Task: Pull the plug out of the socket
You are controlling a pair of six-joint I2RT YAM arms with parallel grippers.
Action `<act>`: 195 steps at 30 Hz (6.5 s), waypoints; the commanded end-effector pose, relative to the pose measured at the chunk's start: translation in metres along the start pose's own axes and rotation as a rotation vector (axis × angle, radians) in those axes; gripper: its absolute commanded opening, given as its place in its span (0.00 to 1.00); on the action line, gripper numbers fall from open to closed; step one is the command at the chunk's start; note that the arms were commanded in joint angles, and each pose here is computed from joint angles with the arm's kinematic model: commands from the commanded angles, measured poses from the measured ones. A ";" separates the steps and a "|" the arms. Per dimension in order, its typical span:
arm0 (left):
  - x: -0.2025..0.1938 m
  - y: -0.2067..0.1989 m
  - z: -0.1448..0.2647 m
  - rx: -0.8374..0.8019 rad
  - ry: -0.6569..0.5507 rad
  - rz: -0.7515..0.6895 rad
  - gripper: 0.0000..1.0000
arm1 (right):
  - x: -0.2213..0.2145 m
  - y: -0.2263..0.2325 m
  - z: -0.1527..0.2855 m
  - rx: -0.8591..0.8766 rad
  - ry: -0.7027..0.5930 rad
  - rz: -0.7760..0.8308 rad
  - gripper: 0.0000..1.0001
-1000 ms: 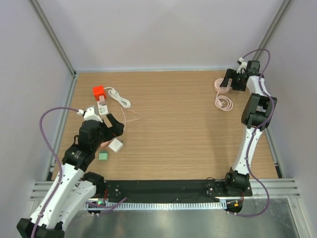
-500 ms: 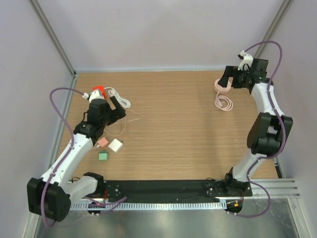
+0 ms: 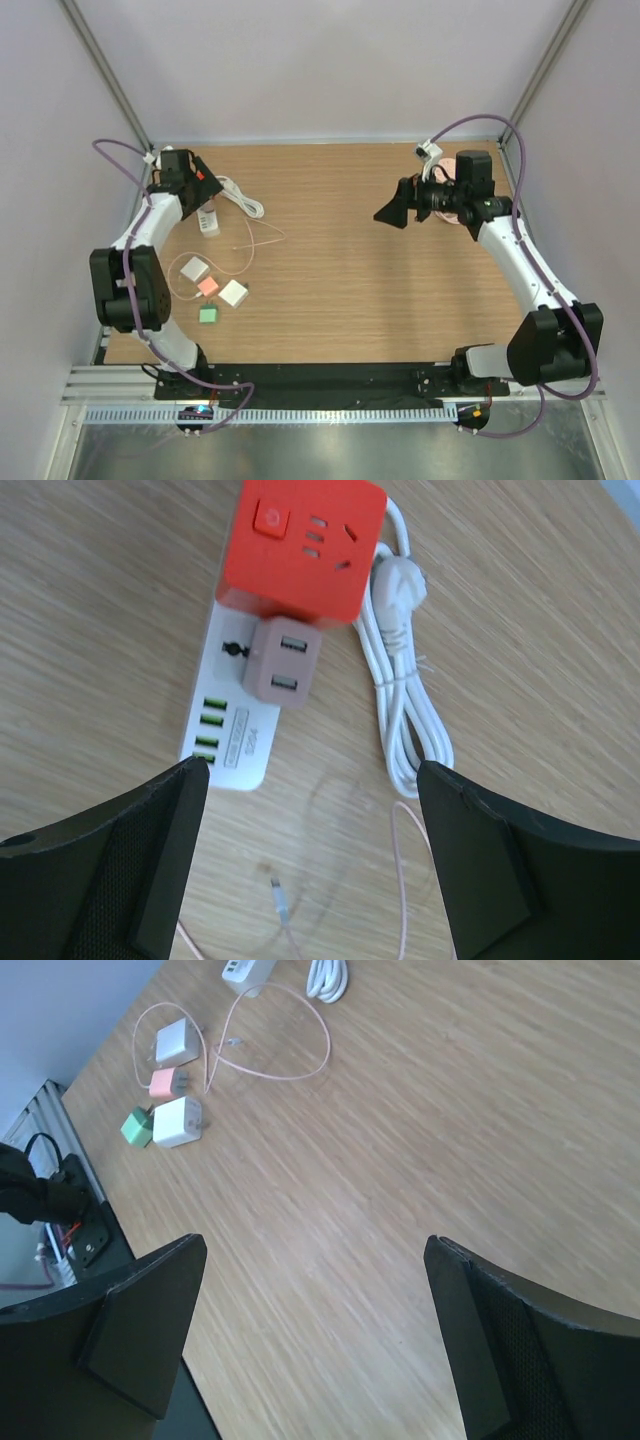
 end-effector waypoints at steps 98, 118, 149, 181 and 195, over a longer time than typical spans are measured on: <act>-0.209 -0.268 0.153 -0.850 0.126 0.119 0.00 | -0.080 -0.005 -0.080 -0.172 -0.007 -0.345 0.88; -0.234 -0.271 0.178 -0.856 0.190 0.178 0.00 | -0.097 -0.050 -0.080 -0.372 0.123 -0.326 0.01; -0.212 -0.207 0.200 -0.438 0.313 -0.033 0.00 | -0.073 -0.081 -0.030 -0.625 -0.026 -0.246 0.01; -0.229 0.035 0.106 0.018 0.234 -0.060 0.01 | -0.062 -0.057 -0.016 -0.158 -0.136 -0.277 0.01; -0.233 0.058 0.102 0.104 0.242 -0.032 0.55 | -0.064 -0.058 -0.019 -0.136 -0.125 -0.288 0.01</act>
Point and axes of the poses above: each gripper's point midway between its finger pads, its own z axis back along the fingers, its own y axis along the line the jaws close on, x = y × z, the point moved 4 cm from there along z, back along the fingers, and after that the axes turned 6 degrees about z, right-handed, at the moved point
